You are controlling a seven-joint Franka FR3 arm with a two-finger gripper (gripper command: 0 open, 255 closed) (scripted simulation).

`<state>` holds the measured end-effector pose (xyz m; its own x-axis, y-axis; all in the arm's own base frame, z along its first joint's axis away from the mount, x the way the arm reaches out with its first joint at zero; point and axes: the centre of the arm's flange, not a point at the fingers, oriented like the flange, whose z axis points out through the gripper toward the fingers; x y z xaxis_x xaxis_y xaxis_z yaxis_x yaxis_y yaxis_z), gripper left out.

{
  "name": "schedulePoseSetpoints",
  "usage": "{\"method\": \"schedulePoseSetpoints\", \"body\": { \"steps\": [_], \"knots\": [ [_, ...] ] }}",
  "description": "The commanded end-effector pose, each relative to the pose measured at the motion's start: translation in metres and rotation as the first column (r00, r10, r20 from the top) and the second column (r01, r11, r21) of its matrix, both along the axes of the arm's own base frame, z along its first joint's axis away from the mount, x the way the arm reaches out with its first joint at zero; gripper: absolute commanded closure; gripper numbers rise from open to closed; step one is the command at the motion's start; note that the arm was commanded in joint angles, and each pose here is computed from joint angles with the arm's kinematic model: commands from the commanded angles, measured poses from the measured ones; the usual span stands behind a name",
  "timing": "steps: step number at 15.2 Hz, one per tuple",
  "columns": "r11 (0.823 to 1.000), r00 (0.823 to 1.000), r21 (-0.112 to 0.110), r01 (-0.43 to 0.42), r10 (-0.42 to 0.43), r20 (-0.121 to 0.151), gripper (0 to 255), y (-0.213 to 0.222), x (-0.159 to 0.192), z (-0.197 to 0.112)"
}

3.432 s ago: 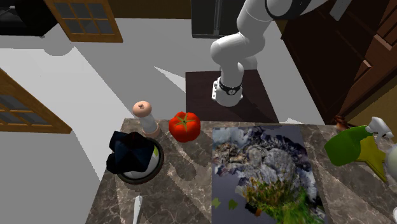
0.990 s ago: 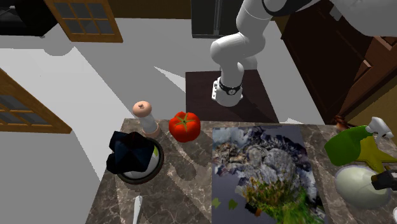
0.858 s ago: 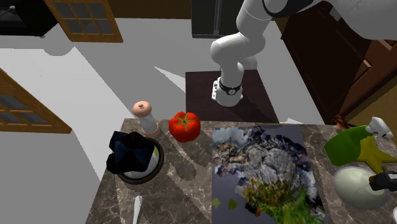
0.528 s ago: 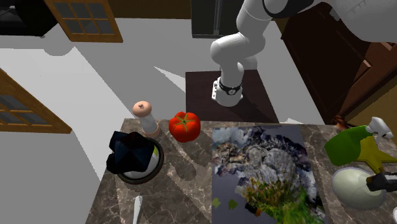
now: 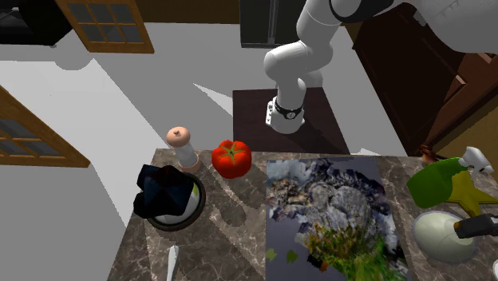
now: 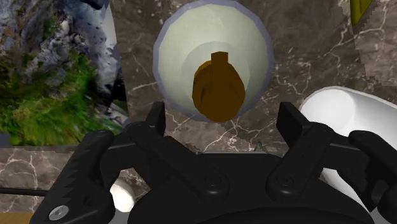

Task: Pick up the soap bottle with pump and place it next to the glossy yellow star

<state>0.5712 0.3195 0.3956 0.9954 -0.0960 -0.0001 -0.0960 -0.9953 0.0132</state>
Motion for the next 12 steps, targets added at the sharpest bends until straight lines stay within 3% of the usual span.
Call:
{"method": "schedulePoseSetpoints", "body": {
  "steps": [1, 5, 12],
  "knots": [
    [1.0, 1.0, 0.0, 0.0, 0.0, 0.0, 0, 0.0, 0.0, 0.0],
    [1.0, 1.0, 0.0, 0.0, 0.0, 0.0, 0, 0.001, 0.0, 0.05],
    [1.0, 1.0, 0.0, 0.0, 0.0, 0.0, 0, 0.001, 0.0, 0.05]
  ]
}}
